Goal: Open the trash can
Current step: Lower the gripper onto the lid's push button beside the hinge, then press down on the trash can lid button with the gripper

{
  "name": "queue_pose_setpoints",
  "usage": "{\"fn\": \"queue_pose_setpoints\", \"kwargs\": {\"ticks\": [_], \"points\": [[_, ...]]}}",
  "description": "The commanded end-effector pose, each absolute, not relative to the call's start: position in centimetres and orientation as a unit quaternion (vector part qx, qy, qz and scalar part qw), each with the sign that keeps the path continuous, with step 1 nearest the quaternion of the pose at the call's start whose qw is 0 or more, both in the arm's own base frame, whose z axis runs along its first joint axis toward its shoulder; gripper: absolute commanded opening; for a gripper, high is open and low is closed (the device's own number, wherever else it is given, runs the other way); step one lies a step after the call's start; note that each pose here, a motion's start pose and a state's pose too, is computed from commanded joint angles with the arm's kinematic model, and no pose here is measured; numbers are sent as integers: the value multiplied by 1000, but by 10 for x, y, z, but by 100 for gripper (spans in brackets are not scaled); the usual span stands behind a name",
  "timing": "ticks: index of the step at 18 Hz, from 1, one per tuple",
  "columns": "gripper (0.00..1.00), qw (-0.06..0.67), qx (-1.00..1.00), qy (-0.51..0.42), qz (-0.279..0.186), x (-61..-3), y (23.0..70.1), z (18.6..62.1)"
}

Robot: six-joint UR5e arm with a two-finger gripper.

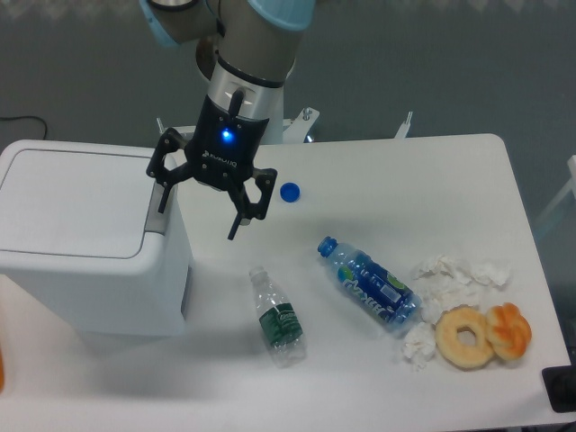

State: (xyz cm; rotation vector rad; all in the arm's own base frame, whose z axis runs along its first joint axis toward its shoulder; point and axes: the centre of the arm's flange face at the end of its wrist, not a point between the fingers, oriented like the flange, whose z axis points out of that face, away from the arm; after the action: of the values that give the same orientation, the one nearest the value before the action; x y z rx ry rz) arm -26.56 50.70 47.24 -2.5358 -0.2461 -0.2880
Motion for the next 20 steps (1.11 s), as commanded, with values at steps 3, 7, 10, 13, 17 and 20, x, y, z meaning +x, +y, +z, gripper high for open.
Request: {"fn": "queue_pose_setpoints", "kwargs": {"ticks": [3,7,10,13,17,20], "points": [[100,282,-949,-88,-110,-261,510,469],[100,283,-949,-87,-109,-261,509,471],[100,283,-949,-87,-109,-261,509,472],[100,285,-948,-87,-107,-263,510,474],[100,285,-948,-87,-107,-263,510,474],[100,285,-949,-87,-107,-263,510,474]]}}
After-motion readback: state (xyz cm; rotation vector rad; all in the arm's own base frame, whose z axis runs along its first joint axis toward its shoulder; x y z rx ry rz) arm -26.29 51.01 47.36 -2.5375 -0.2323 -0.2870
